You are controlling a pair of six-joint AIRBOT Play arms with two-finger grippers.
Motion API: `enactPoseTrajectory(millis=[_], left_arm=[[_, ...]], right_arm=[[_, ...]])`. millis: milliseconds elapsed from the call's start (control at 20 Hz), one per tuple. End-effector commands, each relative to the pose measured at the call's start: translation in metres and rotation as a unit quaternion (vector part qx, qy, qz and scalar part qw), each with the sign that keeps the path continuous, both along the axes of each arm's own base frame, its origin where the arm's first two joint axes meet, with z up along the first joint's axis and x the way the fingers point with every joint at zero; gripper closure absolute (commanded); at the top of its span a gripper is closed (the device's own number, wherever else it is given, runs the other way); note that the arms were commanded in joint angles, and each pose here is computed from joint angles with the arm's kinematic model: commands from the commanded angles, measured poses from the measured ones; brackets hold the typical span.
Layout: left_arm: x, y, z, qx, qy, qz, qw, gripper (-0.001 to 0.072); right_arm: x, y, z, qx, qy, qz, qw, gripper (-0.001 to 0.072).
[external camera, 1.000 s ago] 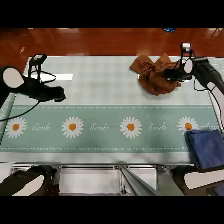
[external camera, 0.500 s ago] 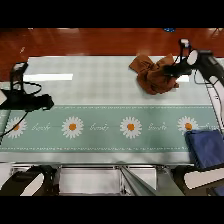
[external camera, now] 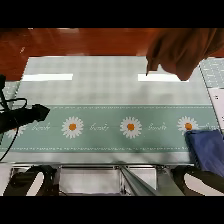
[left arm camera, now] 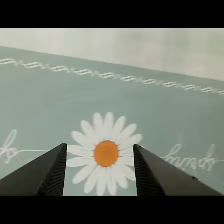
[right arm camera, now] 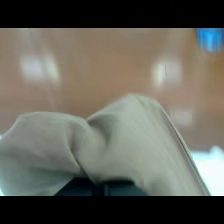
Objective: Fold the shirts.
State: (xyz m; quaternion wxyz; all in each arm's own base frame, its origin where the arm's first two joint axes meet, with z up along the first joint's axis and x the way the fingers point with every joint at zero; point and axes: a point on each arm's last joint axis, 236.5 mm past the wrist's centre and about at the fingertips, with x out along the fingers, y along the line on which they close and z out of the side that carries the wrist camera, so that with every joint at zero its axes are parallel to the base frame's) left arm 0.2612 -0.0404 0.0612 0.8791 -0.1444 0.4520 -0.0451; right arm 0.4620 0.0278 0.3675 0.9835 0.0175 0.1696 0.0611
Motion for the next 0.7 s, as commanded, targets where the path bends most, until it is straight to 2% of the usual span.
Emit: enactPoseTrajectory(millis=[0, 150, 350, 550, 650], left_arm=[[-0.003, -0.013, 0.007, -0.034, -0.018, -0.001, 0.999, 0.0199], [-0.001, -0.012, 0.008, -0.033, -0.024, 0.001, 0.999, 0.0199], [0.007, -0.008, 0.015, -0.030, -0.045, 0.009, 0.998, 0.0199], [0.008, -0.008, 0.016, -0.032, -0.048, 0.010, 0.998, 0.0199], [0.008, -0.009, 0.017, -0.034, -0.048, 0.010, 0.998, 0.0199]], right_arm=[[-0.064, 0.041, 0.102, 0.034, -0.117, 0.078, 0.989, 0.0689], [-0.097, 0.082, 0.124, 0.018, -0.140, 0.137, 0.981, 0.0689], [-0.126, 0.154, 0.075, 0.017, -0.044, 0.244, 0.969, 0.0689], [-0.168, 0.241, 0.017, 0.043, 0.056, 0.349, 0.934, 0.0689], [-0.179, 0.272, -0.027, 0.051, 0.115, 0.368, 0.921, 0.0689]])
